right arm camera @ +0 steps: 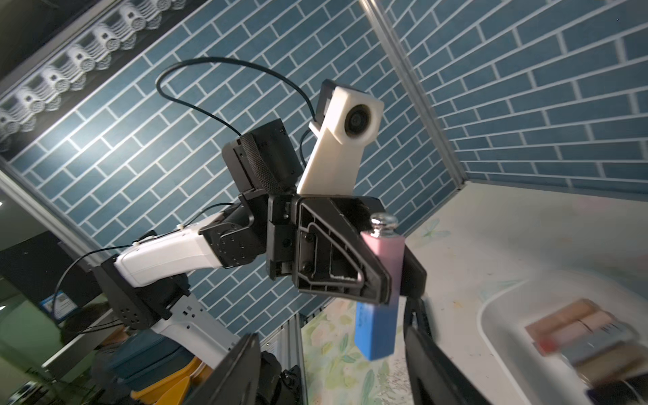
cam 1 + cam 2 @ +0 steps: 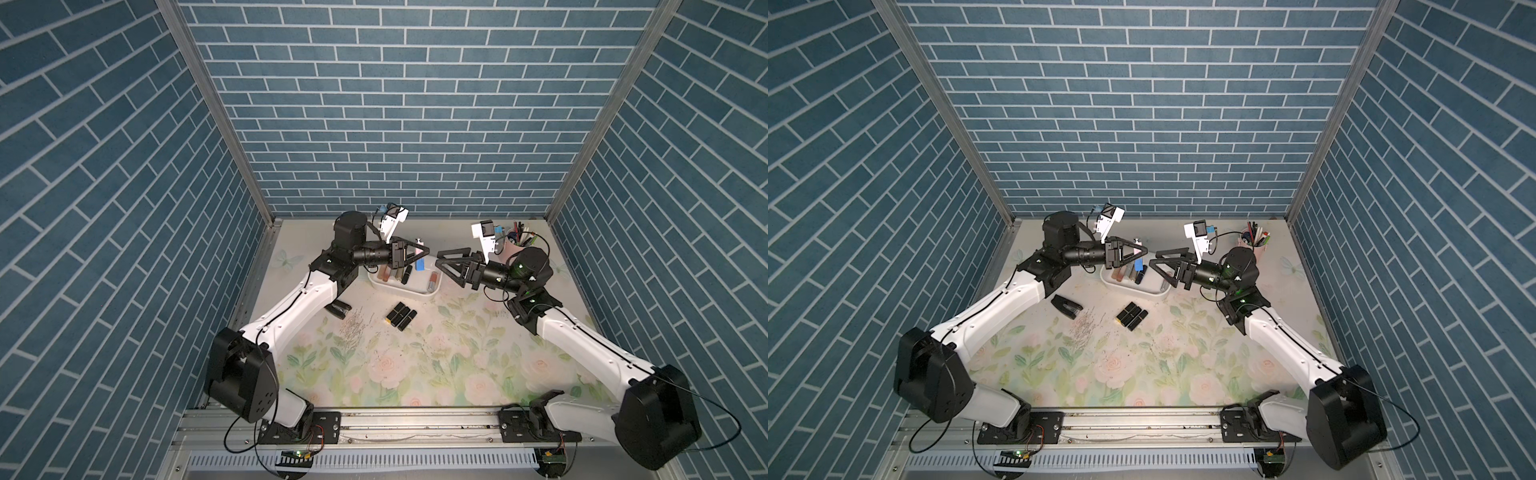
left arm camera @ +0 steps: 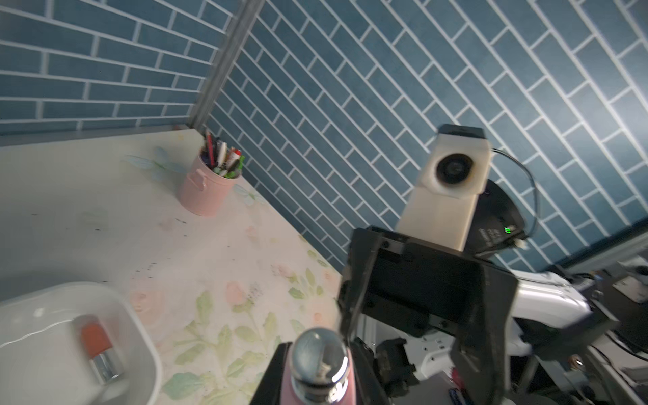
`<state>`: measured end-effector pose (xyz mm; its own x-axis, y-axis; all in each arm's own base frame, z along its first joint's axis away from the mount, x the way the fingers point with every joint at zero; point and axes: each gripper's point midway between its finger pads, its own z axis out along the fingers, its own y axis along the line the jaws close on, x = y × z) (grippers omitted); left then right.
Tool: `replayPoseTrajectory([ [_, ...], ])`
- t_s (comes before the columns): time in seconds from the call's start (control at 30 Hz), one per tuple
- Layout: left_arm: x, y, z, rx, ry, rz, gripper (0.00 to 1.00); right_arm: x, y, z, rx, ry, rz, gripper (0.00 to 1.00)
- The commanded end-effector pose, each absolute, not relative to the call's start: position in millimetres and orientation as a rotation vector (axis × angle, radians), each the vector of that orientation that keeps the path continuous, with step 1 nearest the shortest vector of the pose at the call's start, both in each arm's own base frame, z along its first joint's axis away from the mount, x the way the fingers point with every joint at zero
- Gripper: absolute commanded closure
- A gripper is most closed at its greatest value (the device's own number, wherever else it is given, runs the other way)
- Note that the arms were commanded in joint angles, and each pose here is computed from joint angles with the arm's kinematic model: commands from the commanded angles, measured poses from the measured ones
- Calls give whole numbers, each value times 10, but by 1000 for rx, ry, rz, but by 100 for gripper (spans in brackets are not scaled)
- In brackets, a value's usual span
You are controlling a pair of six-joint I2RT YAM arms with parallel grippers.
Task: Put the lipstick into the storage box
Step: Place the lipstick in the storage box.
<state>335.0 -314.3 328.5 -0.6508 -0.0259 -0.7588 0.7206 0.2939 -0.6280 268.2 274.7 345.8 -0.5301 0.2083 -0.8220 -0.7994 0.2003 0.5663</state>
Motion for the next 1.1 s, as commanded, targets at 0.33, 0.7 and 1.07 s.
replayPoseTrajectory([
  [0.33,4478,-3025,1858,467,2314,-406,100,3146,1946,1865,-173,2287,705,31],
  [0.7,4820,-3148,1064,526,2408,-161,100,3051,1902,1657,-197,2339,678,31],
  [1.07,4790,-3182,751,536,2455,-172,100,3013,1918,1566,-211,2349,695,31],
])
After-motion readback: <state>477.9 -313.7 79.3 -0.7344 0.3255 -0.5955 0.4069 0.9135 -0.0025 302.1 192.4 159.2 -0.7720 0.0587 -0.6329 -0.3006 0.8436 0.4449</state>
